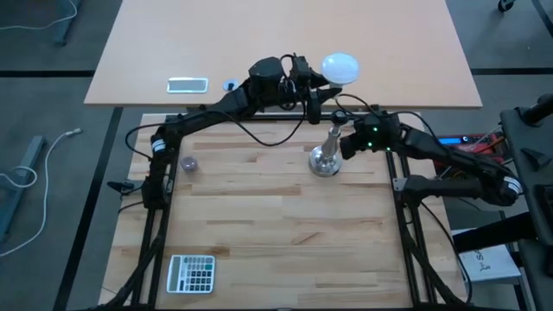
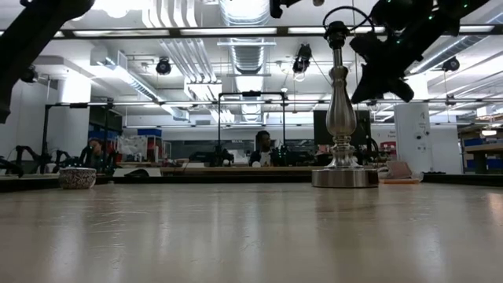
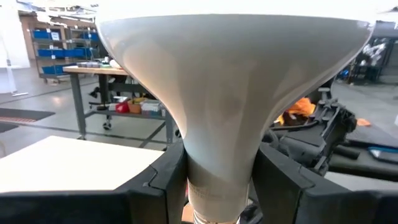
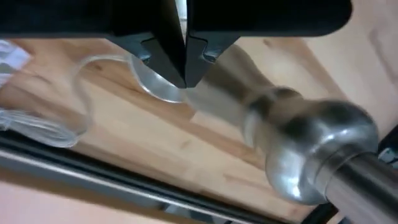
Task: Screw lightbulb
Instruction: Insert the light bulb into the lamp
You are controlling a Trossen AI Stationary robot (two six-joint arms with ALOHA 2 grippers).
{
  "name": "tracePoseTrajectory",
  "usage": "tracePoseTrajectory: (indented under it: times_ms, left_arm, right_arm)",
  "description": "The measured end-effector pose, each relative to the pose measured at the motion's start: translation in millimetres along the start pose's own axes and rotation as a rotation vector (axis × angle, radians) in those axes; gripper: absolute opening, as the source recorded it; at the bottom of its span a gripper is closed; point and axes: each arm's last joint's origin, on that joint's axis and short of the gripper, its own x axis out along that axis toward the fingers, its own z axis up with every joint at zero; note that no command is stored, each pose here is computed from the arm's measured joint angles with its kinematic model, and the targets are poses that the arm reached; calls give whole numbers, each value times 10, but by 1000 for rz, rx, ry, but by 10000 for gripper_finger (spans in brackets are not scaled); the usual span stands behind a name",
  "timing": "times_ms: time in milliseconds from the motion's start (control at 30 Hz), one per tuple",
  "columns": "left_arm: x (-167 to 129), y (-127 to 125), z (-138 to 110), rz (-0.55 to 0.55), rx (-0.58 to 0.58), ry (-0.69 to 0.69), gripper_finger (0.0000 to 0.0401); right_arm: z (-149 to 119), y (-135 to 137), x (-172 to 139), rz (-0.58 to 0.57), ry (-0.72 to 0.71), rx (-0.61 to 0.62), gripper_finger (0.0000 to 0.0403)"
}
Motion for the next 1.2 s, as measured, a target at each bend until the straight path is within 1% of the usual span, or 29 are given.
tracePoseTrajectory:
  times_ms: [200, 300, 433, 567, 667, 800, 900, 1000, 1100, 1200]
  left_arm:
    - [-128, -5, 102, 36, 41, 48, 141]
    - [-229, -16, 187, 62, 64, 72, 141]
    - [-406, -35, 337, 115, 111, 102, 141]
    - [-538, -43, 441, 129, 150, 121, 141]
    - [-596, -50, 461, 127, 166, 151, 141]
    - [-640, -59, 453, 123, 162, 192, 141]
    - [-643, -75, 443, 77, 138, 202, 141]
    - [-640, -99, 451, 11, 100, 189, 141]
    - [-633, -121, 442, -47, 59, 185, 141]
    - [-572, -160, 390, -67, 52, 169, 141]
  right_arm:
    - [38, 45, 210, 104, 32, 1, 1]
    - [29, 45, 249, 109, 54, 11, 1]
    - [64, 65, 231, 133, 17, -5, 0]
    - [94, 93, 338, 200, 13, -43, 0]
    - [95, 120, 453, 249, 39, -83, 0]
    - [116, 147, 587, 302, 81, -85, 0]
    - [127, 166, 602, 343, 101, -99, 0]
    - [143, 174, 553, 341, 94, -99, 0]
    - [176, 155, 431, 297, 57, -97, 0]
    - [221, 137, 260, 259, -13, -97, 0]
